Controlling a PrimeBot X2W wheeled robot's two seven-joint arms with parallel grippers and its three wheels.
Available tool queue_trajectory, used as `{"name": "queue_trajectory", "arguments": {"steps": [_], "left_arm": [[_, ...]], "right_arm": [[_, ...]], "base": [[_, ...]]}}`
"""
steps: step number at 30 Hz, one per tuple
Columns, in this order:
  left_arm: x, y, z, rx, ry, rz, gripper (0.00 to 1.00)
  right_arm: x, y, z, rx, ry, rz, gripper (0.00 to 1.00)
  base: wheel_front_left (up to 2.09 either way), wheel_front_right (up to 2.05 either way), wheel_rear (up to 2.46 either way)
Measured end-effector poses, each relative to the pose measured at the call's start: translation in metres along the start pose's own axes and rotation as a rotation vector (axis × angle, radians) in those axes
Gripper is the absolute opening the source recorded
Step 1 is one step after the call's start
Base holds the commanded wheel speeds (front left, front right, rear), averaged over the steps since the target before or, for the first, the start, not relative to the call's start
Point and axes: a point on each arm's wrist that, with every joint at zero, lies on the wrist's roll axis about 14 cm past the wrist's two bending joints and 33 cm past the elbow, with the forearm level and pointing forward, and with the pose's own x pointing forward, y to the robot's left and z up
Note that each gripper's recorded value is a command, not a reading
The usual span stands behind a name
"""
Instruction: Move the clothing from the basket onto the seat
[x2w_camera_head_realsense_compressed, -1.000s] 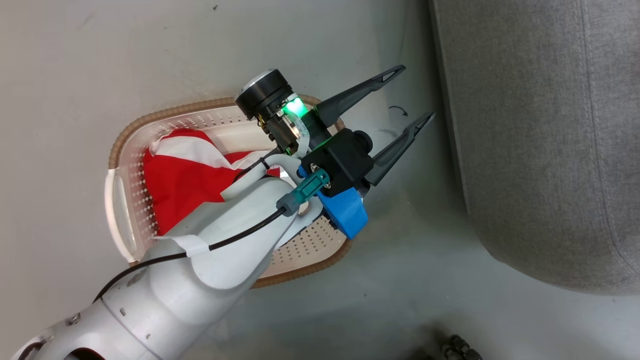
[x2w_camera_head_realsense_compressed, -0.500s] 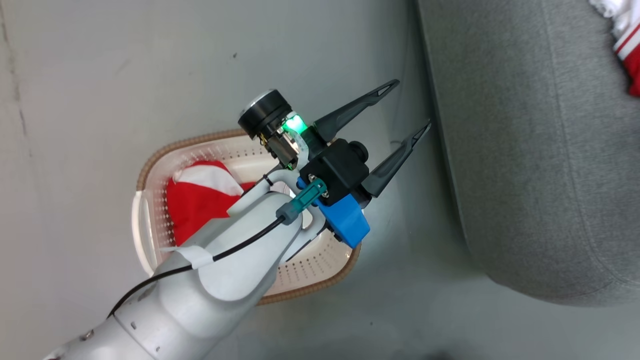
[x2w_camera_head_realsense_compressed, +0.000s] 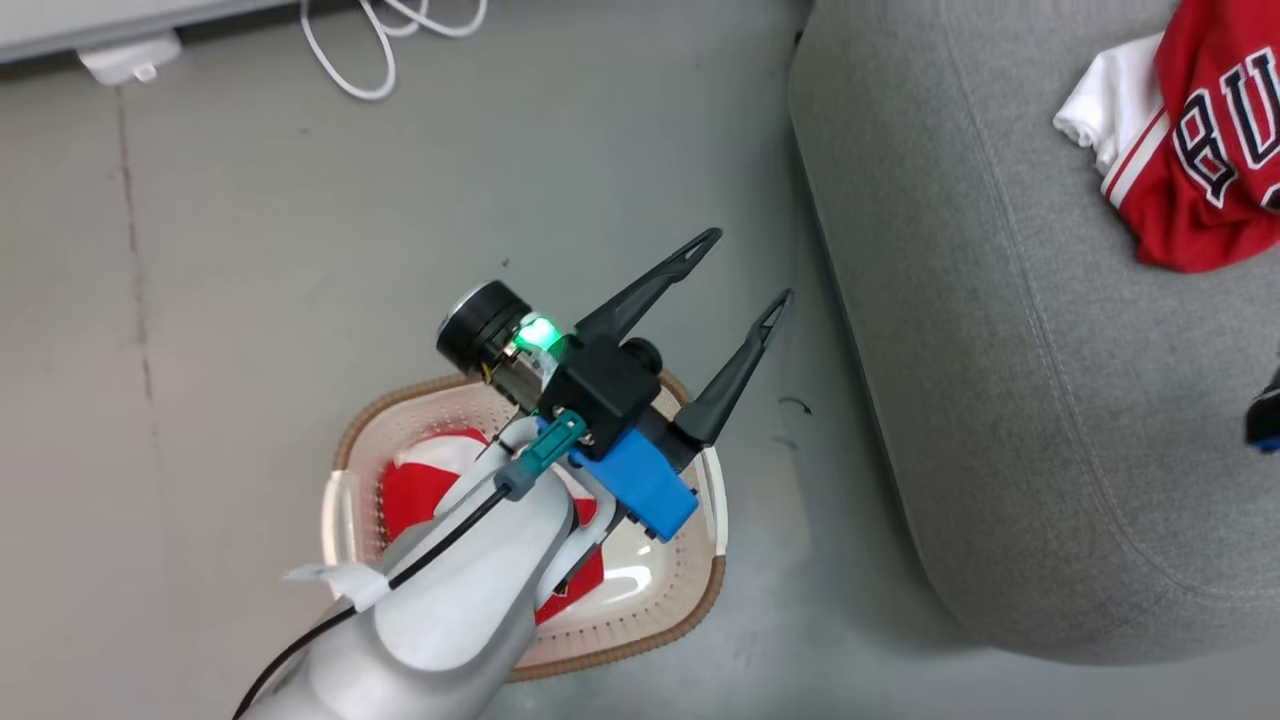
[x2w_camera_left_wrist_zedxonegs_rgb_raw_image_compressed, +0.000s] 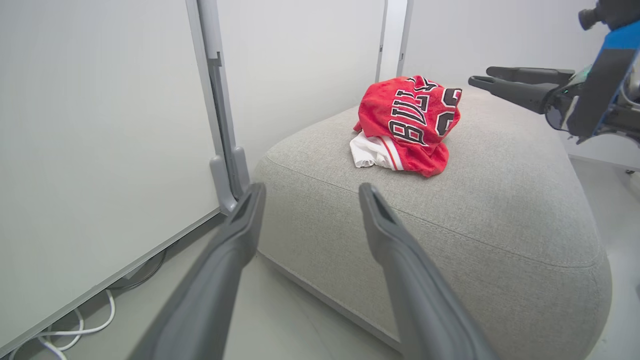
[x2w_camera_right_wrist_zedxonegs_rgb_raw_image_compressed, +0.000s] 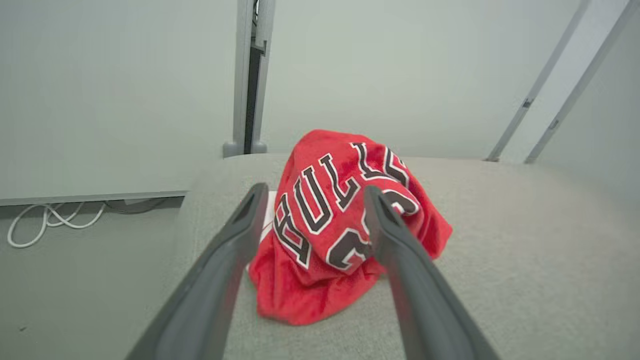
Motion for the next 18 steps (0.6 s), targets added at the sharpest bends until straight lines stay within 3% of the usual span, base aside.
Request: {"name": "queue_trajectory", "arguments": {"steps": [9, 18], "left_arm": [[-0.053, 0.034, 0.026, 0.003, -0.021, 0.233, 1.00], [-0.120, 0.071, 0.041, 0.017, -0.047, 0.472, 1.00]], "right_arm": [[-0.030, 0.090, 0.047, 0.104, -0.135, 0.238, 1.00], [-0.052, 0.150, 0.083, 0.177, -0.223, 0.404, 1.00]], "base": [[0.00, 0.00, 0.00], [0.00, 0.00, 0.00]]}}
